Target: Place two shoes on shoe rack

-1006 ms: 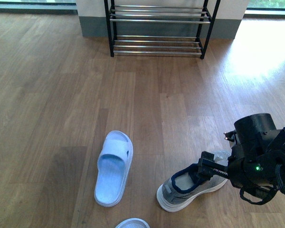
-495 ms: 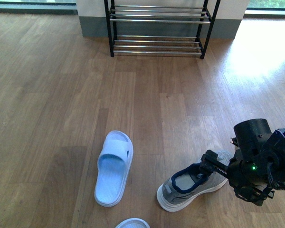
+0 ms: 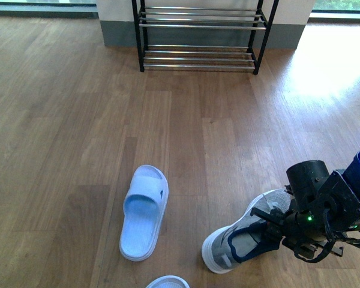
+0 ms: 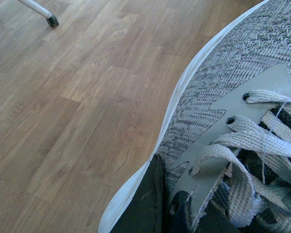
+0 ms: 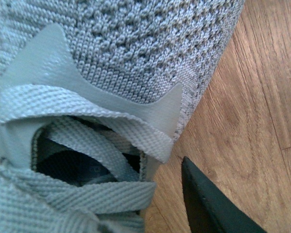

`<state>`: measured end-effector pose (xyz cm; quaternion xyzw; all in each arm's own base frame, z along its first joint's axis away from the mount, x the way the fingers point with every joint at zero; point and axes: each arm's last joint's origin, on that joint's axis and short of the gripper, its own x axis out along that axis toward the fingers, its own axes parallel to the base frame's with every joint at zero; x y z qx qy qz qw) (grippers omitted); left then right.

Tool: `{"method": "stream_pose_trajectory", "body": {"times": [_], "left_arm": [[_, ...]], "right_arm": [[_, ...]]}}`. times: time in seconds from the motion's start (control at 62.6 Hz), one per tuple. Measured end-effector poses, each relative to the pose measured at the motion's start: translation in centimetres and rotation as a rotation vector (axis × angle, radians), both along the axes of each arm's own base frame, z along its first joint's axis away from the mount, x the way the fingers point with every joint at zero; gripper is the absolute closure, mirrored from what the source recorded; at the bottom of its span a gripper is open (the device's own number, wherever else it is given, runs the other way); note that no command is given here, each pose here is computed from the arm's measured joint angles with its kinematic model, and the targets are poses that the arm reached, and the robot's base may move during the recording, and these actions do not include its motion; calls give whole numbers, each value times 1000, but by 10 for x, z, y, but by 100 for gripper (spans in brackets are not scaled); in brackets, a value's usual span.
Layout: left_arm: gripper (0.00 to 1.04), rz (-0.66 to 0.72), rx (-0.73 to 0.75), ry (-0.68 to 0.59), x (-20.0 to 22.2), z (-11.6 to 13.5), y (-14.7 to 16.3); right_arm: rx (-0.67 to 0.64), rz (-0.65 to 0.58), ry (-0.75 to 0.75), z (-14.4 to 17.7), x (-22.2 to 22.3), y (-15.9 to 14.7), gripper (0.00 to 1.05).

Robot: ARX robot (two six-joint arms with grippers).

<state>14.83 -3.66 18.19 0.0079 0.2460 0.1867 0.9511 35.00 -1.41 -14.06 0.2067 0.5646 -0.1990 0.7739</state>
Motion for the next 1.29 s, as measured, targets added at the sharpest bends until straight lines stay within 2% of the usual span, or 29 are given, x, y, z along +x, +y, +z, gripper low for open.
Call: {"method": "stream_pose_trajectory", "body": {"times": [0.144, 0.16, 0.208, 0.303, 0.463, 0.575, 0.719, 0.926, 1.198, 1.294], "left_arm": [[103, 0, 0, 0, 0, 0, 0], [103, 0, 0, 0, 0, 0, 0], [103, 0, 0, 0, 0, 0, 0], [103, 0, 0, 0, 0, 0, 0], [103, 0, 0, 0, 0, 0, 0], [103, 0, 0, 0, 0, 0, 0], [103, 0, 0, 0, 0, 0, 0], [103, 0, 0, 0, 0, 0, 0], [103, 0, 0, 0, 0, 0, 0], [103, 0, 0, 0, 0, 0, 0]], "right_arm": [[-119, 101, -29, 4, 0, -1, 102], [-167, 149, -36, 6, 0, -2, 103], [-257, 226, -62, 12, -1, -3, 103], [-409, 456, -119, 38, -3, -8, 103], [-503, 629, -219, 84, -4, -9, 103], [-565, 733, -298, 130, -16, -12, 103], [-609, 765, -386, 180, -37, -20, 103], [-657, 727, -545, 256, -85, -34, 103], [-609, 747, -725, 304, -156, -31, 103], [-619, 691, -807, 319, -189, -32, 103]]}}
